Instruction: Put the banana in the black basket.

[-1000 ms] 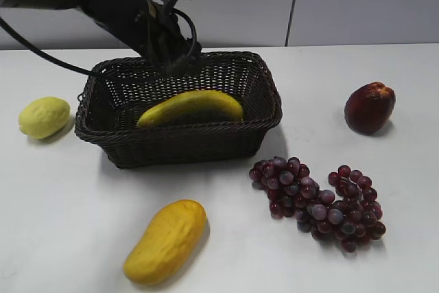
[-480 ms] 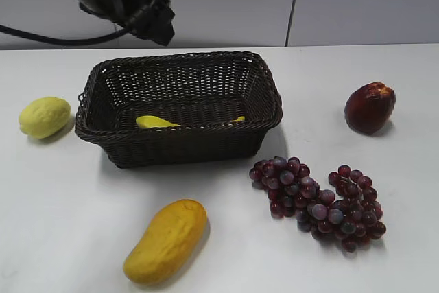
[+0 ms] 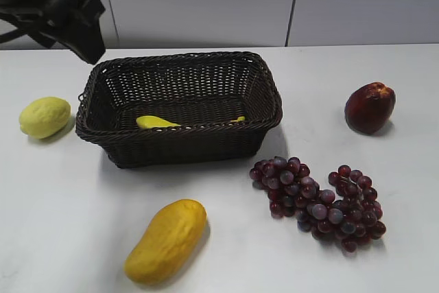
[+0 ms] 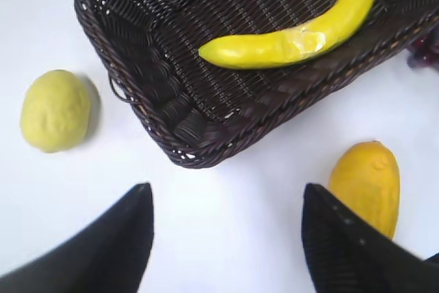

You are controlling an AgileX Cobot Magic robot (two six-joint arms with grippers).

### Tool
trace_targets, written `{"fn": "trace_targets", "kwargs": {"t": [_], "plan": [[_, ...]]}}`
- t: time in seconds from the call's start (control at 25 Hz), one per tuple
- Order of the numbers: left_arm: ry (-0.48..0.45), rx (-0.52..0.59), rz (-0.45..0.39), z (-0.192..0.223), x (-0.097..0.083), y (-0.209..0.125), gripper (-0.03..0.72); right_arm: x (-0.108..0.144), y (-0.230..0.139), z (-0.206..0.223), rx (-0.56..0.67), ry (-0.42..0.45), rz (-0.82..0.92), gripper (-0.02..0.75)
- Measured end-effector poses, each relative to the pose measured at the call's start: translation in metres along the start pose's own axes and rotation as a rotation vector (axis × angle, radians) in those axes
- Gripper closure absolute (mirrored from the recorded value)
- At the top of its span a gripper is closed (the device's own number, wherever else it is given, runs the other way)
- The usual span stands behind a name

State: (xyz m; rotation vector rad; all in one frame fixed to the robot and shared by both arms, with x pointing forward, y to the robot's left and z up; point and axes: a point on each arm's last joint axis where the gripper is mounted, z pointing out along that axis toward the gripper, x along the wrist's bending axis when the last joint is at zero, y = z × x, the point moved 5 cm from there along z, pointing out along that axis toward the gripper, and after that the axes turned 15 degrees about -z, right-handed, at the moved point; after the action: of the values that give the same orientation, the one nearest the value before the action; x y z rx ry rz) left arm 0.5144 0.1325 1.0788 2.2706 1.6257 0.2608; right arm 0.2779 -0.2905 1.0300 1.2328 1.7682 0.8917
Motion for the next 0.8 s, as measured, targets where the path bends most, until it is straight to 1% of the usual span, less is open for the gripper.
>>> {"fn": "trace_targets", "kwargs": {"t": [0.24, 0.36, 0.52, 0.64, 0.8], "plan": [[-0.012, -0.067, -0.022, -0.028, 0.004, -0.007, 0.066, 0.000, 0.000, 0.000, 0.000, 0.000, 0.000, 0.183], [-0.007, -0.075, -0.021, -0.036, 0.009, -0.024, 0.077, 0.000, 0.000, 0.000, 0.000, 0.000, 0.000, 0.183], [0.007, -0.029, -0.027, -0.032, 0.018, -0.063, 0.086, 0.000, 0.000, 0.000, 0.000, 0.000, 0.000, 0.183], [0.017, 0.008, -0.036, -0.027, 0.027, -0.100, 0.091, 0.000, 0.000, 0.000, 0.000, 0.000, 0.000, 0.183], [0.013, -0.007, -0.039, -0.030, 0.038, -0.145, 0.091, 0.000, 0.000, 0.000, 0.000, 0.000, 0.000, 0.183]]}}
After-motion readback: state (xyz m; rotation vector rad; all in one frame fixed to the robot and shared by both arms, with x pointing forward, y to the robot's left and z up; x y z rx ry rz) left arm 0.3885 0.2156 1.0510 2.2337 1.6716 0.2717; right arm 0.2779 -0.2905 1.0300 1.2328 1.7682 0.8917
